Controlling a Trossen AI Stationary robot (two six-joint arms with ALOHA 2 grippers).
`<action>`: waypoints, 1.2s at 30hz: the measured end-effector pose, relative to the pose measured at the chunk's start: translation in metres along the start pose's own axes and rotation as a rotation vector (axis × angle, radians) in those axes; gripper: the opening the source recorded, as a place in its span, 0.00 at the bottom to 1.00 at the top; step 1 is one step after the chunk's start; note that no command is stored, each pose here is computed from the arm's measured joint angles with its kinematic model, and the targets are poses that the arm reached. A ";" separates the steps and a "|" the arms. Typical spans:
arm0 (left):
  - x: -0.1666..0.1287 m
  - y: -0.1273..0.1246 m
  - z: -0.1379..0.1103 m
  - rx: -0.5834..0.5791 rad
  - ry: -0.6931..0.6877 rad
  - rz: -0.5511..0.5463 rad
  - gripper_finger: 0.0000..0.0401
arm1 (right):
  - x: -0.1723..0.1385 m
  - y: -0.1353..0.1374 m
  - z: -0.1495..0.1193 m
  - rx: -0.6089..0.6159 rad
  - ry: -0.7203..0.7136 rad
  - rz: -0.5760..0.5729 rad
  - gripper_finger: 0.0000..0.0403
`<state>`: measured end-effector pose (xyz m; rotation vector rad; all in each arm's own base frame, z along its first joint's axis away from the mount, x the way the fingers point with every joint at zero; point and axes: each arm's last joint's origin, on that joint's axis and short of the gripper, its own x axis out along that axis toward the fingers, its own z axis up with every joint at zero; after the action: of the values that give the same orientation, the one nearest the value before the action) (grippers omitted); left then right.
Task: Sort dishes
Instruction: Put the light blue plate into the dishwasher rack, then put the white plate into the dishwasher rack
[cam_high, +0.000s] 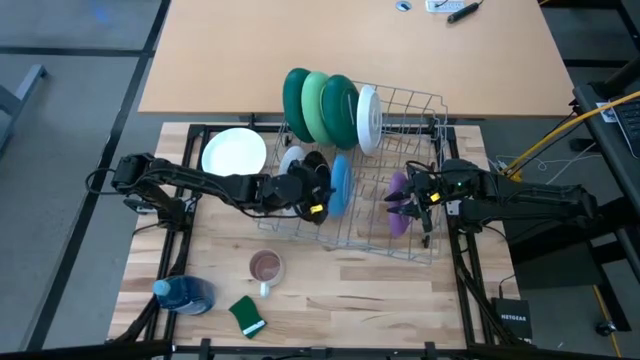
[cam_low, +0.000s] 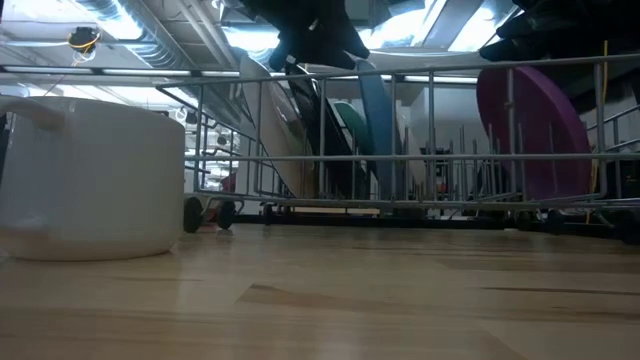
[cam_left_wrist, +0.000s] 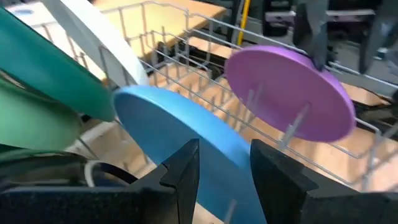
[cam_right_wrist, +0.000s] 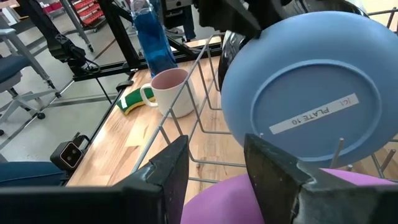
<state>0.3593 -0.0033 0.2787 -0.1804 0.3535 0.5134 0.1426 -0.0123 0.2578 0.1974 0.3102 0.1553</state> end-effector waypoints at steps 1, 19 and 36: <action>0.000 0.000 -0.001 0.001 0.011 -0.010 0.33 | 0.000 0.000 0.000 0.000 -0.001 0.000 0.40; -0.018 0.007 0.015 0.140 -0.041 -0.002 0.33 | 0.000 0.000 0.001 -0.003 -0.009 0.002 0.40; -0.022 0.009 0.013 0.099 -0.001 0.004 0.44 | 0.000 0.000 0.001 -0.003 -0.011 0.002 0.40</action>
<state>0.3405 -0.0018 0.2982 -0.0839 0.3774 0.4987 0.1429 -0.0123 0.2587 0.1951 0.2990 0.1567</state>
